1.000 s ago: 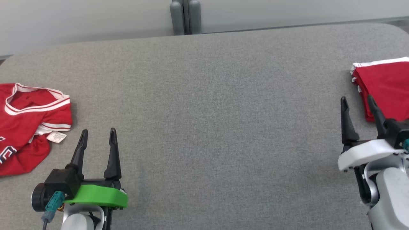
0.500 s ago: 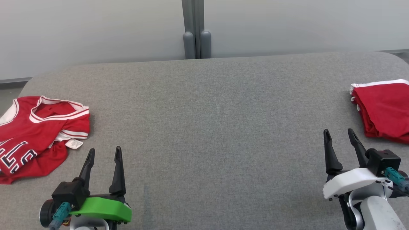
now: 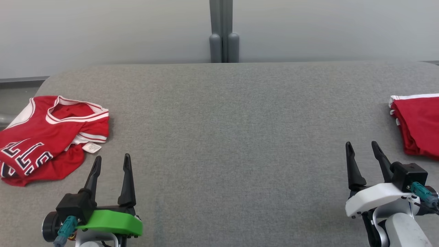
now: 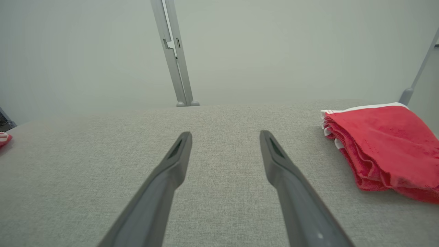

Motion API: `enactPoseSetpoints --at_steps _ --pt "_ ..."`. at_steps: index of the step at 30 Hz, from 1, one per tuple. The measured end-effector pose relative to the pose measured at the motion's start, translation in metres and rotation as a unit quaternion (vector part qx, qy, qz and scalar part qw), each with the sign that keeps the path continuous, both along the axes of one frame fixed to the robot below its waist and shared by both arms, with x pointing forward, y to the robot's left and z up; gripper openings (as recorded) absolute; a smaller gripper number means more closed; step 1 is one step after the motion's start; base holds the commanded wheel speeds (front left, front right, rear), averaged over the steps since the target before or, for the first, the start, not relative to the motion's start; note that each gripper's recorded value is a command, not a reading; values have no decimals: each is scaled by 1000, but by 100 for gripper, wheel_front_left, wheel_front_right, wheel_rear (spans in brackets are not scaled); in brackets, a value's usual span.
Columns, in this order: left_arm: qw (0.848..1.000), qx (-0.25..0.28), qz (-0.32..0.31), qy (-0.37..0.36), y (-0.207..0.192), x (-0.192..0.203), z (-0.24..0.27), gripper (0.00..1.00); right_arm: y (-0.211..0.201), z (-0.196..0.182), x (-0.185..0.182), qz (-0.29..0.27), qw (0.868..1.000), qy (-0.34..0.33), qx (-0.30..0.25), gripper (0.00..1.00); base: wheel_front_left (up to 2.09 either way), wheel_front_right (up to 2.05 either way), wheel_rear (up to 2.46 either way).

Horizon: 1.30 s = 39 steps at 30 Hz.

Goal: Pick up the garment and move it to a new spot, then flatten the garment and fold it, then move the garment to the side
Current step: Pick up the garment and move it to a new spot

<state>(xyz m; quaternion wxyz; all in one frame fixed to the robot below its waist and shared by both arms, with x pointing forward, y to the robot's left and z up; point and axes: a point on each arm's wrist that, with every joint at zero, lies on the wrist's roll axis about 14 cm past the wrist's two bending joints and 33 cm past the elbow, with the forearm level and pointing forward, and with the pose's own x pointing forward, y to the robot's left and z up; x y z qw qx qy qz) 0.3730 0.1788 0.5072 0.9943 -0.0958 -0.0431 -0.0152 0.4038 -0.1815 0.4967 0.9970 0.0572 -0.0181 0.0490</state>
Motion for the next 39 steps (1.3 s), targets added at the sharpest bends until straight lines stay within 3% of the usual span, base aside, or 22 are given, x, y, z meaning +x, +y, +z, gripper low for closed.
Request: enactPoseSetpoints --at_steps 6,14,27,39 --pt "999 5 33 -6 22 -14 5 100 24 -4 10 32 999 5 2 100 0 0 0" --pt "992 15 124 2 77 -52 1 100 94 -5 25 119 993 6 8 100 0 0 0" --pt "961 18 274 16 150 -140 -5 100 206 -1 30 264 965 -1 7 100 0 0 0" --pt "958 19 283 39 161 -137 -16 100 217 -10 33 284 959 7 0 100 0 0 0"
